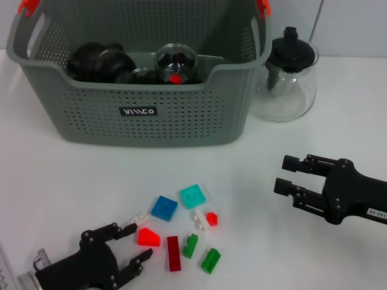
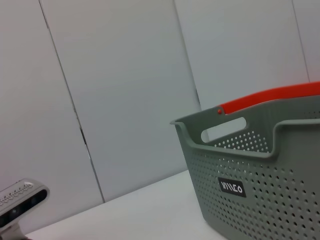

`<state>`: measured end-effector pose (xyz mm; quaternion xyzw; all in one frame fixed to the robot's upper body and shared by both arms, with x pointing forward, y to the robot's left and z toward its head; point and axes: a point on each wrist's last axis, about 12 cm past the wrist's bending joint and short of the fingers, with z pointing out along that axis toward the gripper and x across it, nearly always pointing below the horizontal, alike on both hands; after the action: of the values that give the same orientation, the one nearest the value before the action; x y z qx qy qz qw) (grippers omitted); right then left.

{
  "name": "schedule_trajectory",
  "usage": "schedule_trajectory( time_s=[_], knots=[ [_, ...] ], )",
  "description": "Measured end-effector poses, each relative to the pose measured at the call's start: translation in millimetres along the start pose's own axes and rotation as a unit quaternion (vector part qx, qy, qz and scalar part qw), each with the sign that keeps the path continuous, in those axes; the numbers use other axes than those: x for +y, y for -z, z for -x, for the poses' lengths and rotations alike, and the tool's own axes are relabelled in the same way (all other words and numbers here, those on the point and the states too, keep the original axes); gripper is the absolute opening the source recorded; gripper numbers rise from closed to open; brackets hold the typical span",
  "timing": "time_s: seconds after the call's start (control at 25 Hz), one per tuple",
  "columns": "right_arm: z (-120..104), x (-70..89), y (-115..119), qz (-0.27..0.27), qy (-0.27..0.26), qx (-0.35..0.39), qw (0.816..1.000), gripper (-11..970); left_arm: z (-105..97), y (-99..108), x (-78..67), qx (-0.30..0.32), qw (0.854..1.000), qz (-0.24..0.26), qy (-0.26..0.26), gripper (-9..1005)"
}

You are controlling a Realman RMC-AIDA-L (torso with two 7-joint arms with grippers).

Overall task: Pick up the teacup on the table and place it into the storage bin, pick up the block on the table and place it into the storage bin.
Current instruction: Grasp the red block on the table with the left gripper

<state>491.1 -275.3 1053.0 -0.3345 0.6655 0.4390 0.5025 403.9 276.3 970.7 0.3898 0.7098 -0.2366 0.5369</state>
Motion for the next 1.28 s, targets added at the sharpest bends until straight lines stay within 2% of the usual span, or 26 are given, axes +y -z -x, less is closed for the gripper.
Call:
schedule_trajectory(
  time_s=[0.68,1.28],
  knots=[
    [0.2,-0.2,0.1,0.0,0.0,0.0,1.0,556,4.3,-13.4,5.4,0.003,1.0,-0.012,-0.011,510],
    [1.2,-0.8,-0.9,0.001,0.001,0.0,1.0,558,3.9,-3.1,-3.0,-0.011,1.0,-0.022,-0.007,508]
  ],
)
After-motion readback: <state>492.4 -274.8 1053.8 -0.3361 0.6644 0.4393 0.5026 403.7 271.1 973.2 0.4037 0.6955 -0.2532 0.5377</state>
